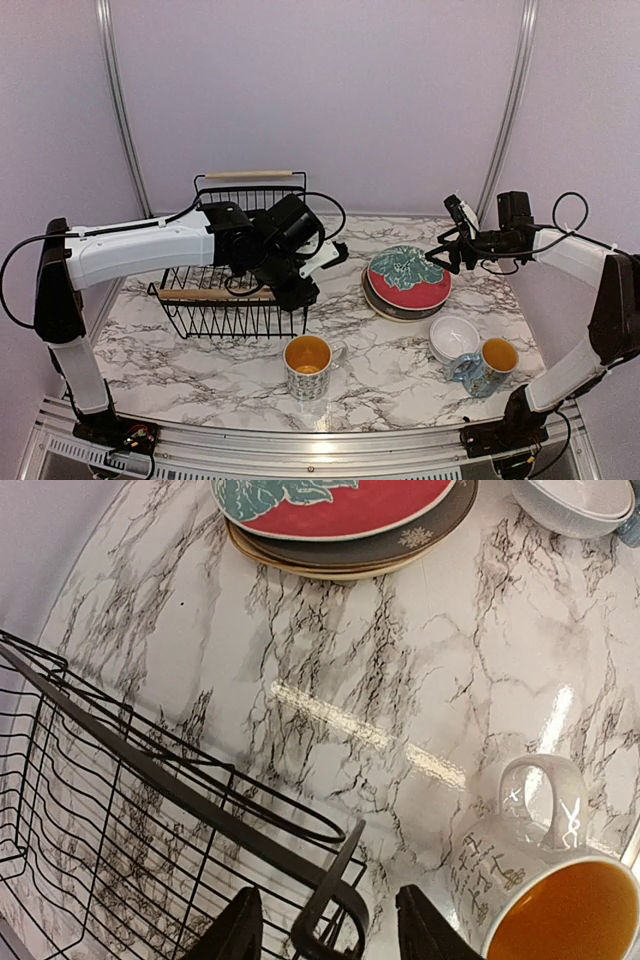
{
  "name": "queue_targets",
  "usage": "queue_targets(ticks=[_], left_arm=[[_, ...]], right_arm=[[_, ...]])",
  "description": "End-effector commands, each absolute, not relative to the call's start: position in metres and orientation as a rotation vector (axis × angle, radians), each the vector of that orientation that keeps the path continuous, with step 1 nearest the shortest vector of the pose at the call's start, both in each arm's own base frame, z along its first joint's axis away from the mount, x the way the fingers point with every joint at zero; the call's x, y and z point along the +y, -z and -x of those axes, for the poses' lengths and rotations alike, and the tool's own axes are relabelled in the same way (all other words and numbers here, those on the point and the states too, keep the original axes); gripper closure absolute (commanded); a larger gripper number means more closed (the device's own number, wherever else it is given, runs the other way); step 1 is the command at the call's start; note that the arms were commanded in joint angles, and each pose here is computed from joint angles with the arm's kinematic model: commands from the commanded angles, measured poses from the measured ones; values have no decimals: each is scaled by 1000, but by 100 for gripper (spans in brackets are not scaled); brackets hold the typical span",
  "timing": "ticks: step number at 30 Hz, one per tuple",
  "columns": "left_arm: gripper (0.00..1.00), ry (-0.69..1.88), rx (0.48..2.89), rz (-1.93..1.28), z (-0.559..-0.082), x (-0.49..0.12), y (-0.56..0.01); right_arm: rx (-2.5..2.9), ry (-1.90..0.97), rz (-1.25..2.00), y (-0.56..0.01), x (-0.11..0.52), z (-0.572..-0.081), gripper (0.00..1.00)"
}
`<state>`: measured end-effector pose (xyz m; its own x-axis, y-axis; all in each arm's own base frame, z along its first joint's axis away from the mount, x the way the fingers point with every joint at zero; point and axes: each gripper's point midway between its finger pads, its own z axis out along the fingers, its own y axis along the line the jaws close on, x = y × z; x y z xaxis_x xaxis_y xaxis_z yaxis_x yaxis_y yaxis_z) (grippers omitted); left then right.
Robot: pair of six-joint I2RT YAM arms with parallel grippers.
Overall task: Load the mixed dishes into the dish rack
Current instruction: Move the dish rack to the center of the board.
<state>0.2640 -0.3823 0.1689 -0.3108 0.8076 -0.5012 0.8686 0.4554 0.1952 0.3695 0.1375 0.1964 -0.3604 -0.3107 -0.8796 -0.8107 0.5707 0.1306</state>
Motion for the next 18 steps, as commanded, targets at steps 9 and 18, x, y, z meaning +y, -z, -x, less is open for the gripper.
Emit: queue_targets(ticks=[9,18], left_arm=[[56,288,2050,-1431,-271,-448,-182],[26,265,2089,-1159,-265,-416,-256]], right_arm=[[1912,-699,923,-204,139,-374,9],[1934,-711,925,-196,139,-375,9]])
